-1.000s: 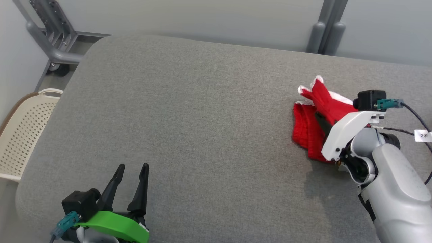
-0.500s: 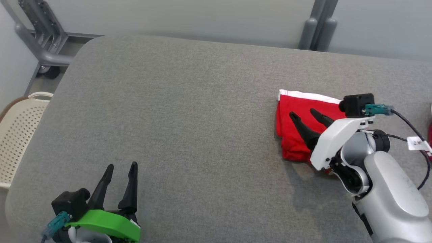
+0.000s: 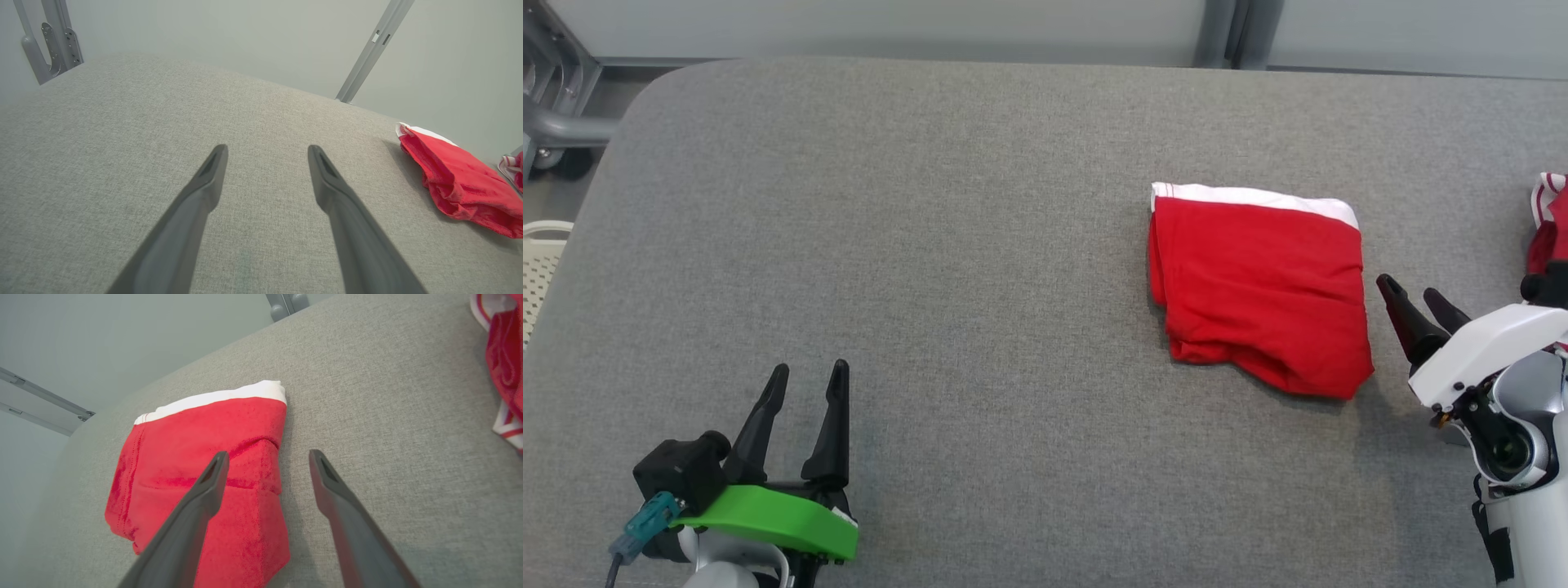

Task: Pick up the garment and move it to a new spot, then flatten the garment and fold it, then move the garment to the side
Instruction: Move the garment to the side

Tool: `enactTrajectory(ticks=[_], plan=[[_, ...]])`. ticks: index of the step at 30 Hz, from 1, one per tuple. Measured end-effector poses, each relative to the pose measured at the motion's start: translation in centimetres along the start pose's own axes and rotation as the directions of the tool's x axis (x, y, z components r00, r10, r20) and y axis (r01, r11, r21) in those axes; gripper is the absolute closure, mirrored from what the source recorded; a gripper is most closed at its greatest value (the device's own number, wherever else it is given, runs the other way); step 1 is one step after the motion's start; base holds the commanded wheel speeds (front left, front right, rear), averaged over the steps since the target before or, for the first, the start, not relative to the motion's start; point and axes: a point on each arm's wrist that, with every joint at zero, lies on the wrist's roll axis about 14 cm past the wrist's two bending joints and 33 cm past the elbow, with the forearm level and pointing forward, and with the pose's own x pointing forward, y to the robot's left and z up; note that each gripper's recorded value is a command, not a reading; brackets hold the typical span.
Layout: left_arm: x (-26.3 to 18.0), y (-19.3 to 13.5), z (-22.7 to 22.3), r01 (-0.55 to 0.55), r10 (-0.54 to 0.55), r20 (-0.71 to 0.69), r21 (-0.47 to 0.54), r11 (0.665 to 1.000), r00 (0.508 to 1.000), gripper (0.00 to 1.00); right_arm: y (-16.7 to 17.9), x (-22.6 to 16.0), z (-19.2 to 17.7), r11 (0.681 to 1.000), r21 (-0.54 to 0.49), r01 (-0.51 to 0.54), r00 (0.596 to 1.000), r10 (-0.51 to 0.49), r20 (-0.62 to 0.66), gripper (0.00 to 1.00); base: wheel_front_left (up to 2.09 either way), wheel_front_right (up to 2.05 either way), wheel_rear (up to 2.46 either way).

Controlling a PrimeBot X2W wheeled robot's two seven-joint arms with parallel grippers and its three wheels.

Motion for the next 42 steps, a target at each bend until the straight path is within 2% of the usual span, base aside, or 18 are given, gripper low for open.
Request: enactTrajectory(ticks=[5,11,12,13,15,17,20,21,24,29,34,40,42], plan=[[0.8,0.4,-0.5,-0.007,0.008,-0.019,0.014,1.0,1.0,0.0,-1.2,2.2,-1.8,0.993,0.109,0.049,0.997,-0.043,-0.06,0.0,0.0,0.0,0.0],[0.8,1.3,-0.6,-0.034,0.034,-0.022,0.021,0.999,0.999,0.0,1.0,4.8,-4.3,0.983,0.18,0.023,0.985,0.008,-0.173,0.0,0.0,0.0,0.0],[0.8,1.3,-0.6,-0.037,0.037,-0.021,0.021,0.999,0.999,0.0,1.4,5.0,-4.7,0.983,0.18,0.017,0.982,0.017,-0.189,0.28,0.0,0.0,0.0],[0.7,1.4,-0.6,-0.04,0.04,-0.021,0.02,0.999,0.999,0.0,1.8,5.2,-4.8,0.985,0.174,0.008,0.98,0.027,-0.196,1.0,0.0,0.0,0.0],[0.7,1.5,-0.5,-0.042,0.043,-0.018,0.018,0.999,0.999,0.0,3.0,5.4,-4.4,0.991,0.132,-0.028,0.976,0.056,-0.209,1.0,0.0,0.0,0.0],[0.9,1.5,-0.3,-0.045,0.045,-0.012,0.015,0.999,0.999,0.0,4.1,5.6,-3.2,0.997,0.037,-0.074,0.973,0.08,-0.214,1.0,0.0,0.0,0.0],[1.3,1.4,-0.4,-0.043,0.043,-0.011,0.014,0.999,0.999,0.0,4.7,5.4,-0.9,0.988,-0.098,-0.117,0.971,0.093,-0.22,1.0,0.0,0.0,0.0],[1.8,1.1,-0.5,-0.031,0.031,-0.013,0.011,0.999,0.999,0.0,3.4,5.0,0.7,0.979,-0.175,-0.099,0.974,0.059,-0.22,1.0,0.0,0.0,0.0],[2.4,0.5,-0.6,-0.015,0.015,-0.012,0.003,1.0,1.0,0.0,0.4,4.2,3.7,0.966,-0.255,-0.032,0.982,-0.018,-0.19,1.0,0.0,0.0,0.0],[3.2,0.0,-0.8,-0.002,0.002,-0.014,-0.004,1.0,1.0,0.0,-4.5,2.4,7.4,0.941,-0.324,0.095,0.979,-0.147,-0.142,1.0,0.0,0.0,0.0],[4.0,-0.3,-1.8,0.009,-0.01,-0.039,-0.015,1.0,0.999,0.0,-10.6,0.7,10.6,0.897,-0.347,0.274,0.948,-0.313,-0.059,1.0,0.0,0.0,0.0],[4.9,-0.7,-1.9,0.021,-0.022,-0.037,-0.024,0.999,0.999,0.0,-13.7,0.7,12.0,0.869,-0.326,0.372,0.919,-0.395,-0.006,1.0,0.0,0.0,0.0],[5.0,-0.6,-2.4,0.018,-0.02,-0.052,-0.026,1.0,0.998,0.0,-14.9,0.8,12.0,0.846,-0.347,0.406,0.902,-0.432,0.002,1.0,0.0,0.0,0.0]])
